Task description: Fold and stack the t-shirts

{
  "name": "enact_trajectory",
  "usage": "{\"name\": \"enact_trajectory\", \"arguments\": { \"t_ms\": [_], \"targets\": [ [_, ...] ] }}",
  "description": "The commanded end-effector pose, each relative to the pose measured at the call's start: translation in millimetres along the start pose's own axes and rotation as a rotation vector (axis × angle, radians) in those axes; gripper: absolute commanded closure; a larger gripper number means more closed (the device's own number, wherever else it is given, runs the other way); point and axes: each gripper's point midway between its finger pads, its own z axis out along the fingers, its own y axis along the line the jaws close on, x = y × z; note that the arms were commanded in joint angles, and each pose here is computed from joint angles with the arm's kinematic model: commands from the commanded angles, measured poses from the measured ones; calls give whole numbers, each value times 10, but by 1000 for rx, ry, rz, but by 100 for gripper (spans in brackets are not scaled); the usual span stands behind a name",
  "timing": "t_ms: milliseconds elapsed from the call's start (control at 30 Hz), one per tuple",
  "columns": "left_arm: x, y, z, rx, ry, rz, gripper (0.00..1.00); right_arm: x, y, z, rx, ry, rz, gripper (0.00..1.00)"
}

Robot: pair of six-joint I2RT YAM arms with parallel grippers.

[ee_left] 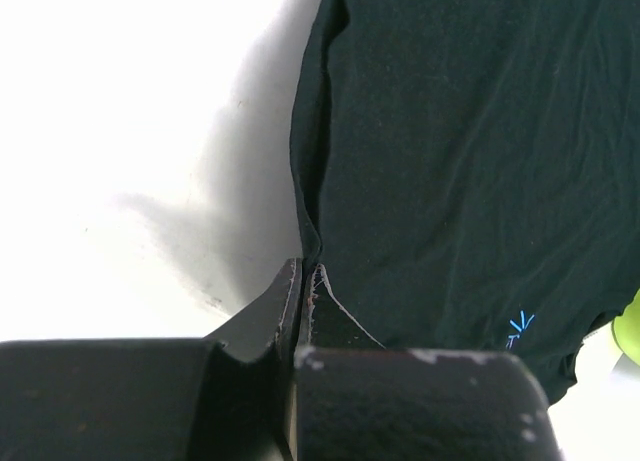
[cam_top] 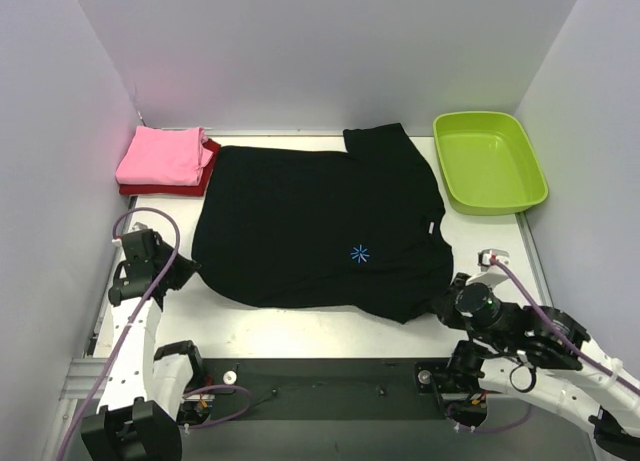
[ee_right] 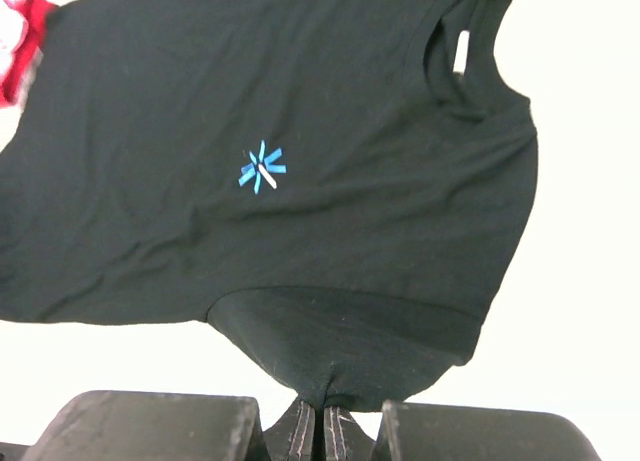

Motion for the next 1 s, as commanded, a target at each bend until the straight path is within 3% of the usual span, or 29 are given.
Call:
{"name": "enact_trajectory", "arguments": {
  "t_ms": [0,500,667,967],
  "targets": [
    [-159,-155,-221,48,-50,30,100,-215,-163,-152,37,-87,-20,100],
    [-335,-93,-344,56,-74,13,100,-564,-337,-450,59,-211,-10,100],
    [-365,-175,-339,83,-56,38,100,-773,-342,-435,89,-318,-26,100],
    [-390,-231,-318,108,-54,43,100,-1150,-53,-351,151,-429,-109,100]
  ]
}}
